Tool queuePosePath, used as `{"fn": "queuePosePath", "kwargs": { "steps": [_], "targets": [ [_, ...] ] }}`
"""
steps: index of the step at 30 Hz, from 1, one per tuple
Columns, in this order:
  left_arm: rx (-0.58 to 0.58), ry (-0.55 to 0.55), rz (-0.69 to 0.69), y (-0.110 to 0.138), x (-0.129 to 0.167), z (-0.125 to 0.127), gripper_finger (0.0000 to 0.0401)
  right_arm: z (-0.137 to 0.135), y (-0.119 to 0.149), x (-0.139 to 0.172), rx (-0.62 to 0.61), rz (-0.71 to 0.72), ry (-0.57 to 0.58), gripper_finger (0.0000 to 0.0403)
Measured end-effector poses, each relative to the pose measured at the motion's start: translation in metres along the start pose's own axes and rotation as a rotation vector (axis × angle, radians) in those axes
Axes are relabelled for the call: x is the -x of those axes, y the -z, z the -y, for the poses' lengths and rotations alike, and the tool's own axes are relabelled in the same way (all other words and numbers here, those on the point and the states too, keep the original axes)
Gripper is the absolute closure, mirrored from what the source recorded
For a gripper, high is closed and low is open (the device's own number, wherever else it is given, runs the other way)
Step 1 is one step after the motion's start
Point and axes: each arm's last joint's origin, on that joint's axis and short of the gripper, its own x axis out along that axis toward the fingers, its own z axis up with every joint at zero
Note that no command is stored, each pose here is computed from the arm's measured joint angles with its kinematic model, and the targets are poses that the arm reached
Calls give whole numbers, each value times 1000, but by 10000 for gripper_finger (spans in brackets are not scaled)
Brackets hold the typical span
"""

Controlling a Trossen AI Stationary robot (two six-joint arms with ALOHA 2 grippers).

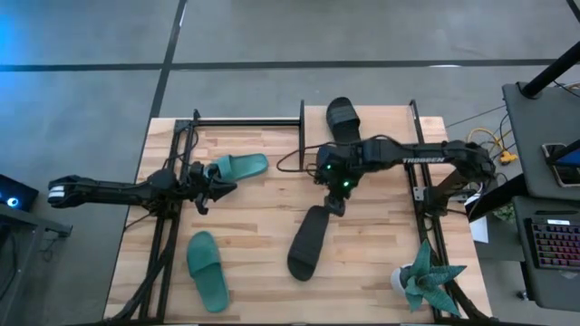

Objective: Pick and place slides into the shelf
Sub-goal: Put the black slipper on the shelf

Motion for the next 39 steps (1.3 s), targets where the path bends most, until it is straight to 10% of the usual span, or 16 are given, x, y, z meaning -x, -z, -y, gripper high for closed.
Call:
{"fn": "queuePosePath", "kwargs": {
  "steps": [27,33,39],
  "targets": [
    [7,64,-87,6,-2,0,401,3,52,-99,-161,193,-6,186],
    [382,50,-96,5,-2,0,401,5,56,-102,-186,185,-6,186],
    [394,36,-67,4,-3,0,401,-11,55,-100,-222,171,-65,186]
  ]
}}
